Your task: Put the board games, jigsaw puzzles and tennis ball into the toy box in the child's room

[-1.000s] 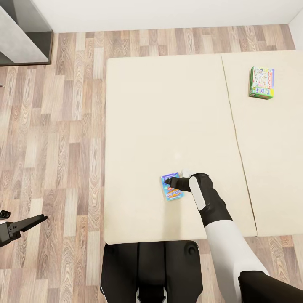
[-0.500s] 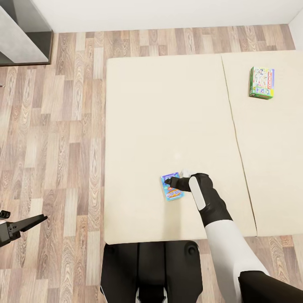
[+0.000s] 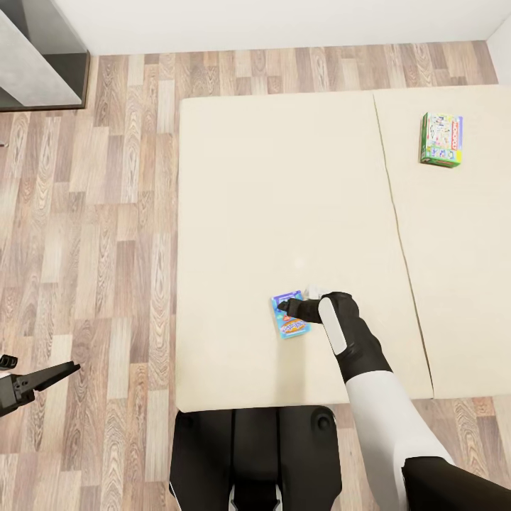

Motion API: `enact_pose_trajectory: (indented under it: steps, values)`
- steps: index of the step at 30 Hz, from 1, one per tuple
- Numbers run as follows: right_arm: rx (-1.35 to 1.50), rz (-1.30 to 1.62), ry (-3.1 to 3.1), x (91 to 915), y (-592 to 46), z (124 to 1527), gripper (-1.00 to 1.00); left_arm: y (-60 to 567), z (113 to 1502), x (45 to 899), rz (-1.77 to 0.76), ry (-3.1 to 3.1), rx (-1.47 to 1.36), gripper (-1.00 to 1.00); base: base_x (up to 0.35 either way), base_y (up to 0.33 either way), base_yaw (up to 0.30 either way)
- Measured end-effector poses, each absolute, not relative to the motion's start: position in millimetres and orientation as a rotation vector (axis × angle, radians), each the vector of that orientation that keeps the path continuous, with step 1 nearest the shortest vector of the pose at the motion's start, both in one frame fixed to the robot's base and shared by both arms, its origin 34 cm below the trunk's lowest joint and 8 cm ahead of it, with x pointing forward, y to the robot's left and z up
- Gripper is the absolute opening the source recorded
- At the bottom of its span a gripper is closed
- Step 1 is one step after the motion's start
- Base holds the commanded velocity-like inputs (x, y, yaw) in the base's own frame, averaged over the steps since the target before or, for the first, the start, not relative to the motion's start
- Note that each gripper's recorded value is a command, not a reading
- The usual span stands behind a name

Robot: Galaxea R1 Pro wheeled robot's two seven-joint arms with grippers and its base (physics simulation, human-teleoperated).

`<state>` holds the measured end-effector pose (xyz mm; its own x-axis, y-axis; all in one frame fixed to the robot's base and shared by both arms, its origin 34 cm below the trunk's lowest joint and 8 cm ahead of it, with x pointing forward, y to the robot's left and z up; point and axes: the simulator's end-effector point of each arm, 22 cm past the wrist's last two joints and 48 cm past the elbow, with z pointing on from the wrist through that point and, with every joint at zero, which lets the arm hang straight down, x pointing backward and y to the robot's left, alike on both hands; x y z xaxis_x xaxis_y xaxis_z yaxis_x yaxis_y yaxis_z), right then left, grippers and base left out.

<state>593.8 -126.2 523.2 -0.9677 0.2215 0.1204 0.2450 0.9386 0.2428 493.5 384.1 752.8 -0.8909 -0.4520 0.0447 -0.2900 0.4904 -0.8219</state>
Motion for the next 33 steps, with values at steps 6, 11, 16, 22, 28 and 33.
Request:
enact_pose_trajectory:
  steps: [6, 11, 16, 22, 28, 33]
  values:
    - [-0.361, -0.393, -3.003, 593.9, -126.1, 523.3, 1.00, 384.2, 752.8, 493.6, -1.357, 2.555, -0.643, 1.00, 0.000, 0.000, 0.000]
    - [-0.361, -0.394, -3.003, 593.9, -126.1, 523.3, 1.00, 384.3, 752.8, 493.5, -1.357, 2.555, -0.643, 1.00, 0.000, 0.016, 0.000]
    - [-0.361, -0.393, -3.003, 593.9, -126.1, 523.3, 1.00, 384.2, 752.8, 493.5, -1.357, 2.555, -0.643, 1.00, 0.000, 0.026, 0.000]
    - [-0.361, -0.394, -3.003, 593.7, -126.0, 523.3, 1.00, 384.5, 752.9, 493.6, -1.356, 2.555, -0.643, 1.00, 0.000, 0.006, 0.000]
    - [-0.361, -0.394, -3.003, 593.6, -126.1, 523.2, 1.00, 384.7, 752.9, 493.7, -1.356, 2.556, -0.642, 1.00, 0.000, 0.040, 0.000]
    - [-0.361, -0.394, -3.003, 593.8, -126.1, 523.3, 1.00, 384.8, 753.0, 493.7, -1.356, 2.555, -0.642, 1.00, 0.000, 0.015, 0.000]
